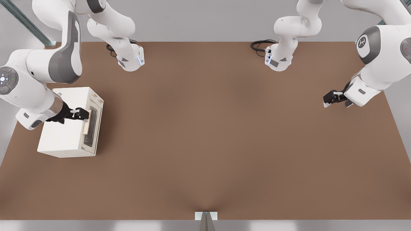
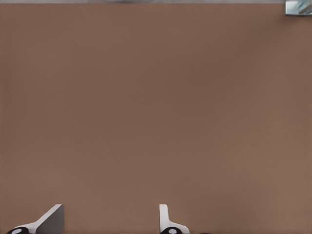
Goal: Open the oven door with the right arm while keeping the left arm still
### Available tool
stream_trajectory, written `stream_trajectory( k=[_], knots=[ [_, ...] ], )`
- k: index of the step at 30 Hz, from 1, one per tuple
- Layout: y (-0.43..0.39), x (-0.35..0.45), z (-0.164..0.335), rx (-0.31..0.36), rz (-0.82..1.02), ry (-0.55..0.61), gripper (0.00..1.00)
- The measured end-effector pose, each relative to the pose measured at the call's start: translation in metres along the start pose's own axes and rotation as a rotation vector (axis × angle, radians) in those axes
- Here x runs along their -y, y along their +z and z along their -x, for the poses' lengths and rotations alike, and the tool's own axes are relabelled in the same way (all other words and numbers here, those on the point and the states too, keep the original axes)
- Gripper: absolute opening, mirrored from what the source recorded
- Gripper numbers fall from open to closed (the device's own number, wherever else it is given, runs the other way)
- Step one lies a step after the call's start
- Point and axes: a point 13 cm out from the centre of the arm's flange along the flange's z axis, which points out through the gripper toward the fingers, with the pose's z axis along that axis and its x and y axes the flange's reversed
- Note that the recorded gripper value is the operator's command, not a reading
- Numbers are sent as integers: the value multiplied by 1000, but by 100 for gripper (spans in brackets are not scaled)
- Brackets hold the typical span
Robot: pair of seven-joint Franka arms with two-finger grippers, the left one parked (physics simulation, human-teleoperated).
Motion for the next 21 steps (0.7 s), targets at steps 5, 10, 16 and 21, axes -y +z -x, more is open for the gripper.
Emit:
stream_trajectory(
  k=[5,10,16,21],
  knots=[
    [14,-13,4,-26,-14,-45,18],
    [126,-68,-4,-354,-381,-289,0],
    [191,-9,-41,-482,-706,-330,0],
    [202,13,-69,-502,-791,-317,0]
  ],
)
